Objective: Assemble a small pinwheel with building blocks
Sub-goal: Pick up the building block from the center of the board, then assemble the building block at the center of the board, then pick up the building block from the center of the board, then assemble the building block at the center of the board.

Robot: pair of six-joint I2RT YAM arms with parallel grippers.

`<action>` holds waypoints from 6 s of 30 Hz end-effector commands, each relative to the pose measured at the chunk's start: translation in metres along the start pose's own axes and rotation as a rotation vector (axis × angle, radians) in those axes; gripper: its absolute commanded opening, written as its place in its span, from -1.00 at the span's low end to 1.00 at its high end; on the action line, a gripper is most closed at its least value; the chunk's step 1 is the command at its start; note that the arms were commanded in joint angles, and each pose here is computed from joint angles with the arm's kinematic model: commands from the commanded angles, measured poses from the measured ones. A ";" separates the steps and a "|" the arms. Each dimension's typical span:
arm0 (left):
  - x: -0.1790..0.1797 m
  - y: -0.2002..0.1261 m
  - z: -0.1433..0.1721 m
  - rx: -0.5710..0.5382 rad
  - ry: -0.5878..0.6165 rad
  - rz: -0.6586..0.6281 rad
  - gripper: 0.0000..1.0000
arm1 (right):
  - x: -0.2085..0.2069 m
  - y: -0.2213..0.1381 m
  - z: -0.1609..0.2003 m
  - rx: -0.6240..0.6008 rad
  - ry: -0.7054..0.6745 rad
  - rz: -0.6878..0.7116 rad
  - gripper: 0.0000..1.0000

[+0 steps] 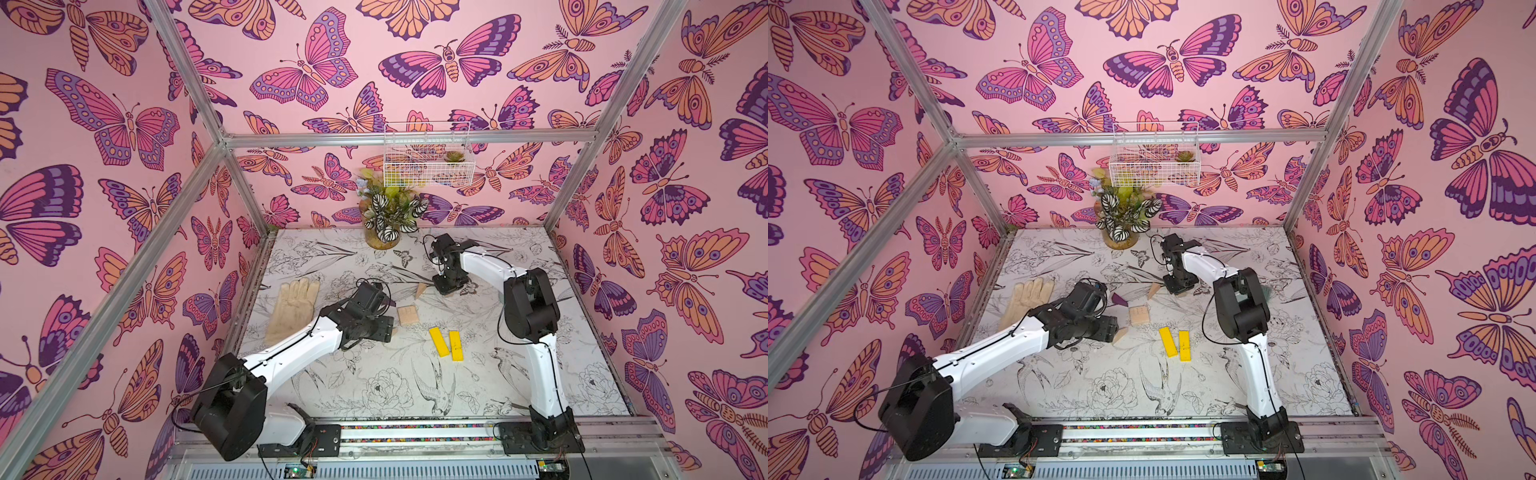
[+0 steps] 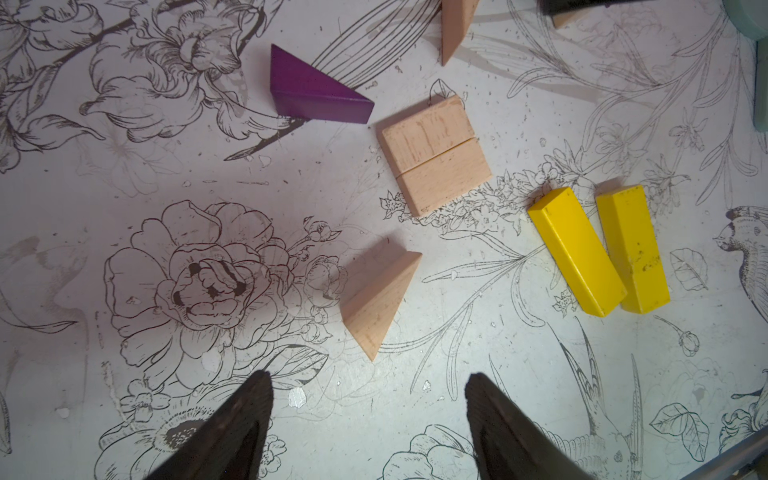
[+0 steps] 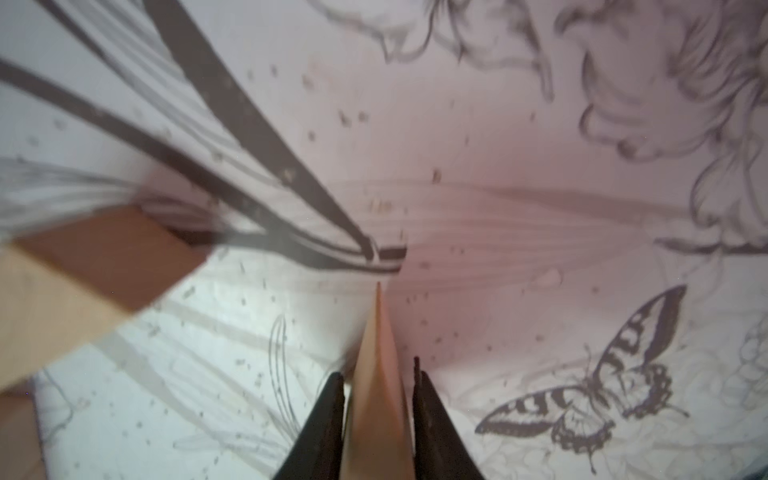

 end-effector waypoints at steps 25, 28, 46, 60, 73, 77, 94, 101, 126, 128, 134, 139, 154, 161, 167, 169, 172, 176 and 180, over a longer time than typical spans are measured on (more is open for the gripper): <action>0.003 -0.001 0.007 0.010 -0.036 -0.004 0.55 | 0.117 -0.007 0.068 0.015 -0.411 -0.123 -0.68; 0.003 -0.001 0.007 0.008 -0.036 -0.001 0.55 | 0.122 -0.010 0.071 0.009 -0.433 -0.137 -0.68; 0.004 0.002 0.010 0.013 -0.039 -0.001 0.56 | 0.116 -0.003 0.079 0.052 -0.457 -0.094 -0.29; 0.004 0.002 0.010 0.014 -0.038 -0.001 0.56 | 0.102 -0.007 0.076 0.046 -0.421 -0.059 -0.01; 0.004 0.002 0.010 0.012 -0.040 -0.002 0.56 | 0.098 -0.008 0.075 0.038 -0.401 -0.059 -0.01; 0.004 0.001 0.009 0.006 -0.040 0.000 0.57 | 0.099 -0.012 0.075 0.031 -0.393 -0.068 0.00; 0.009 -0.016 -0.007 -0.073 -0.097 0.010 0.61 | 0.132 -0.084 0.086 -0.123 -0.204 -0.075 0.15; 0.015 -0.031 -0.008 -0.115 -0.109 0.034 0.62 | 0.144 -0.059 0.122 -0.081 -0.063 -0.019 0.17; 0.026 -0.029 0.007 -0.094 -0.136 0.022 0.63 | 0.162 -0.059 0.122 -0.086 0.077 -0.046 -0.48; 0.025 -0.031 0.006 -0.102 -0.137 0.026 0.63 | 0.170 -0.071 0.117 -0.102 0.085 -0.052 -0.49; 0.028 -0.040 0.006 -0.124 -0.128 0.022 0.64 | 0.184 -0.081 0.099 -0.133 0.184 -0.054 -0.58; 0.034 -0.043 0.011 -0.119 -0.127 0.010 0.65 | 0.191 -0.065 0.085 -0.120 0.270 -0.053 -0.60; 0.039 -0.043 0.013 -0.107 -0.133 0.007 0.67 | 0.196 -0.035 0.067 -0.029 0.296 0.020 -0.61; 0.042 -0.043 0.014 -0.111 -0.139 0.005 0.67 | 0.194 -0.026 0.066 -0.006 0.319 0.015 -0.61; 0.046 -0.045 0.018 -0.118 -0.152 0.003 0.67 | 0.194 -0.020 0.065 0.009 0.325 0.009 -0.60; 0.047 -0.046 0.018 -0.123 -0.154 0.002 0.67 | 0.193 -0.019 0.064 0.008 0.327 0.009 -0.60; 0.048 -0.047 0.019 -0.122 -0.155 0.001 0.67 | 0.194 -0.019 0.062 0.006 0.329 0.007 -0.60; 0.048 -0.046 0.019 -0.118 -0.156 0.003 0.67 | 0.193 -0.017 0.060 0.008 0.327 0.012 -0.58; 0.049 -0.045 0.019 -0.113 -0.156 0.001 0.67 | 0.192 -0.017 0.058 0.002 0.327 0.016 -0.57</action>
Point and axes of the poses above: each gripper's point midway between its finger pads, its own y axis out along the fingers, its own x axis along the line the jaws close on, z = x × y, the point moved 2 cm from there along -y, back along the fingers, and after that the axes turned 13 degrees about -y, right-handed, at the moved point
